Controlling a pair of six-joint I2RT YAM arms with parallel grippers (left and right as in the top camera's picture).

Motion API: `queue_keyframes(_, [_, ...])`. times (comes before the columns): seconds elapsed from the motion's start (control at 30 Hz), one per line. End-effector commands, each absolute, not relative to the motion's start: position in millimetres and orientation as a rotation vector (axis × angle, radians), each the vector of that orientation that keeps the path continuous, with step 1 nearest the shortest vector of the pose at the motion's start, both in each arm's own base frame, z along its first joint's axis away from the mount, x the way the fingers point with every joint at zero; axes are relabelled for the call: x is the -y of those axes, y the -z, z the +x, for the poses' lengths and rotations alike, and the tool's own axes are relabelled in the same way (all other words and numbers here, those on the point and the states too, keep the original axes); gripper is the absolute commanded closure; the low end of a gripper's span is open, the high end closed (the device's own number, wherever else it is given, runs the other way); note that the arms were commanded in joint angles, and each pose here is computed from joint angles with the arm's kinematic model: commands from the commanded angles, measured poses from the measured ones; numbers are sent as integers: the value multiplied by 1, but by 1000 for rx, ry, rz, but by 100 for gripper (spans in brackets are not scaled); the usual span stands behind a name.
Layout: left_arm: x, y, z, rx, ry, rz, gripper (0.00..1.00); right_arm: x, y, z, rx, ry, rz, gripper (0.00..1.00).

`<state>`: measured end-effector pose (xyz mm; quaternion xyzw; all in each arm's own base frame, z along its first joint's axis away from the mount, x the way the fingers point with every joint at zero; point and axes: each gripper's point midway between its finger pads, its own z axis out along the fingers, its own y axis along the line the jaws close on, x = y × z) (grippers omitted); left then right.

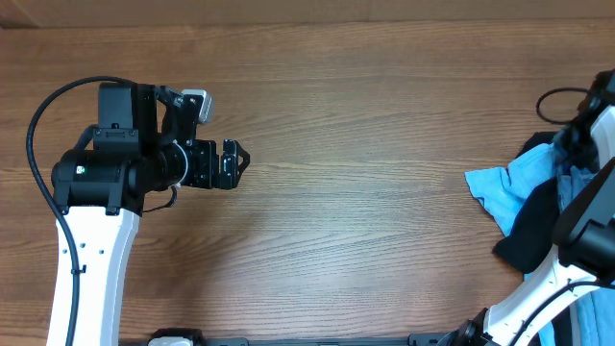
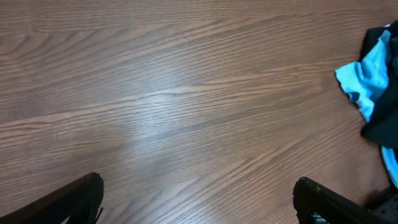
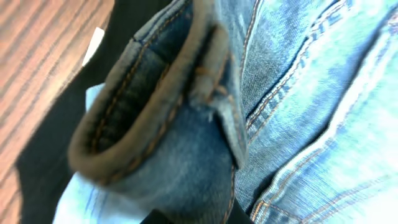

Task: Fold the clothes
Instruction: 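Reach the right gripper into the clothes pile and grasp the light blue jeans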

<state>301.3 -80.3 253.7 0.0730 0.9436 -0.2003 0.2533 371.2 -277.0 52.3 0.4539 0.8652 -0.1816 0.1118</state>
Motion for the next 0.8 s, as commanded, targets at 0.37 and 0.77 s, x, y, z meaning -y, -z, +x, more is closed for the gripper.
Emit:
queue_keyframes(0.37, [91, -278, 298, -2520, 618, 213, 0, 214, -351, 391, -2092, 267, 934, 96])
queue_keyframes(0.77, [37, -365, 281, -2426, 184, 140, 0, -2, -462, 430, -1984, -233, 322, 96])
